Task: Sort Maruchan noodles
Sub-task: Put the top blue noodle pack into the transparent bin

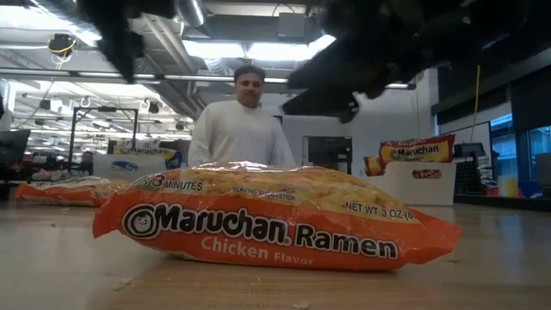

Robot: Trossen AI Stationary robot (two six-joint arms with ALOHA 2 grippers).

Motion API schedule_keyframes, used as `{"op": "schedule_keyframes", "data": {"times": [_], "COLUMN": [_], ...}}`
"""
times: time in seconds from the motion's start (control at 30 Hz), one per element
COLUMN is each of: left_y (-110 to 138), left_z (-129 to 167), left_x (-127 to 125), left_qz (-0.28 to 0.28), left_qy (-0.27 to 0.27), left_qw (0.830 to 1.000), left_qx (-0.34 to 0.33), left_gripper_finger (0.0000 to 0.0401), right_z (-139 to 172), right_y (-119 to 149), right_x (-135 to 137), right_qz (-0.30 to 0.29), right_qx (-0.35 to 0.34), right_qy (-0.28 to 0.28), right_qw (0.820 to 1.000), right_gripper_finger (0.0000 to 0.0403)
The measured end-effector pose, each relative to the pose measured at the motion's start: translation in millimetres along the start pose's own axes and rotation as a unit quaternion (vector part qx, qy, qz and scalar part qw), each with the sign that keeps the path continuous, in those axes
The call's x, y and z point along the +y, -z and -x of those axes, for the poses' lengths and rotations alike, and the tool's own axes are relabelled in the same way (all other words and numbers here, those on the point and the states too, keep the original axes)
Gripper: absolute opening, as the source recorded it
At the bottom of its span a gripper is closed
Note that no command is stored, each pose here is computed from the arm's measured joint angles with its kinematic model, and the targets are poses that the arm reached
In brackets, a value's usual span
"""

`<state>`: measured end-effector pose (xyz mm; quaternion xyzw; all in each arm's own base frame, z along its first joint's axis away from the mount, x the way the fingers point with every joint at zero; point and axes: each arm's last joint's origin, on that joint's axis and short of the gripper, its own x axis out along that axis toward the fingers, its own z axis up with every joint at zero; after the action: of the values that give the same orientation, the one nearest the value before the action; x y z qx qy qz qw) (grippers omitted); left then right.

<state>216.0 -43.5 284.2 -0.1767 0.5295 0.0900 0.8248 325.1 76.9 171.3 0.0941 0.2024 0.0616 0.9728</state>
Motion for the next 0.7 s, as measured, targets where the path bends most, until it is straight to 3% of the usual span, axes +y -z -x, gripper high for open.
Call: {"op": "schedule_keyframes", "data": {"times": [0.17,0.33,0.7], "left_y": [39,78,154], "left_z": [-3,0,-2], "left_x": [-35,-61,-74], "left_qz": [0.018,0.05,0.169], "left_qy": [-0.007,-0.002,-0.004], "left_qw": [1.0,0.999,0.985], "left_qx": [0.017,0.01,0.038], "left_gripper_finger": [0.0197,0.0197,0.0197], "right_z": [-33,-60,-129], "right_y": [-12,-27,-41], "right_x": [7,13,23], "right_qz": [0.016,0.03,0.039], "right_qx": [0.004,0.002,-0.006], "right_qy": [-0.039,-0.04,-0.088], "right_qw": [0.999,0.999,0.995], "right_gripper_finger": [0.025,0.025,0.025]}}
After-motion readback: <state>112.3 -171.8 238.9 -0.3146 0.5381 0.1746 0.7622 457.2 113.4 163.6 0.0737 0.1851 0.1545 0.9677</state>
